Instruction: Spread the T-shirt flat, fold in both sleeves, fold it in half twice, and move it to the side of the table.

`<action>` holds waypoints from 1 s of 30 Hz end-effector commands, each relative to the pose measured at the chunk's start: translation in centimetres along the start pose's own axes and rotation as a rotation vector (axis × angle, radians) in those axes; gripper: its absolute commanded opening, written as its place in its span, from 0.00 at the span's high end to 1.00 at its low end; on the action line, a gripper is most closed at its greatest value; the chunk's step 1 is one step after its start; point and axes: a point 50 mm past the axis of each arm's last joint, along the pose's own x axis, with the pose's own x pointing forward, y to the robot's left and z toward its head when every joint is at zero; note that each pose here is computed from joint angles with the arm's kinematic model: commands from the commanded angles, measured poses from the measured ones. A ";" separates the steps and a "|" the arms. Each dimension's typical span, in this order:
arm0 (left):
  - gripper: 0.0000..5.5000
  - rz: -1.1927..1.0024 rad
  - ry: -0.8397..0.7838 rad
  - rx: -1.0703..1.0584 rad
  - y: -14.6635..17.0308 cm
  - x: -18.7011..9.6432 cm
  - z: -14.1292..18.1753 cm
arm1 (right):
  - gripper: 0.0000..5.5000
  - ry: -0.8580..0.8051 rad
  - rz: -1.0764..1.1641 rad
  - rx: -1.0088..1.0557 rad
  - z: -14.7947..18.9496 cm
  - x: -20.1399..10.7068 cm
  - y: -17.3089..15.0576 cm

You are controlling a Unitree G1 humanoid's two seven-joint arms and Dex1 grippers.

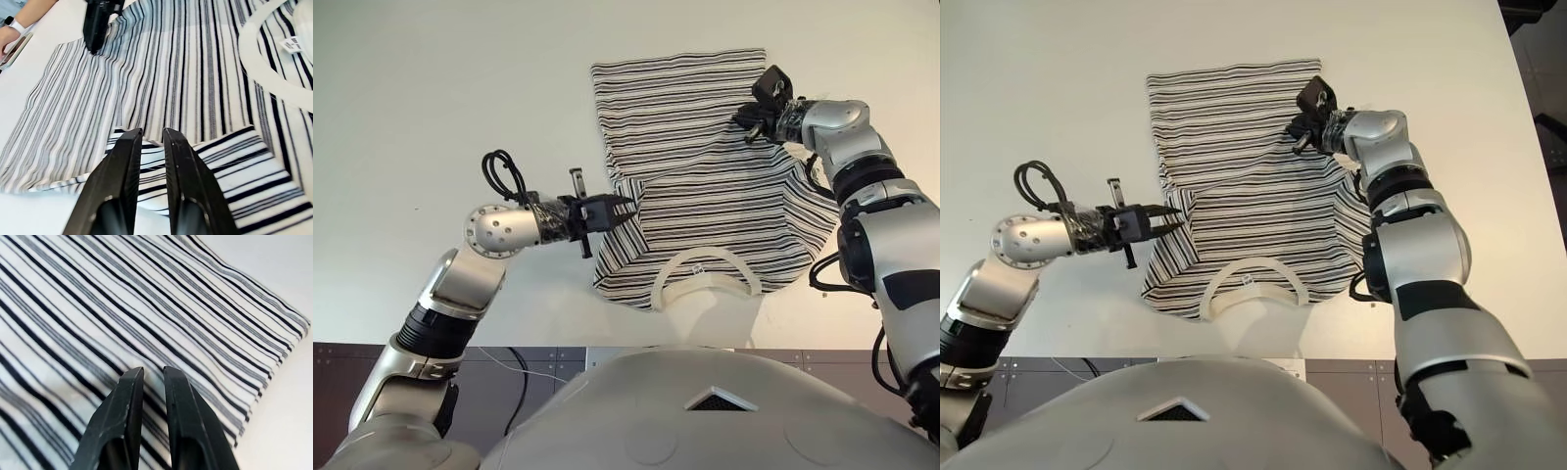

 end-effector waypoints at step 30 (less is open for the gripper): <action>0.85 0.192 0.190 -0.097 -7.9 -1.5 -4.9 | 0.80 -0.200 -0.220 1.078 -12.4 -19.4 9.0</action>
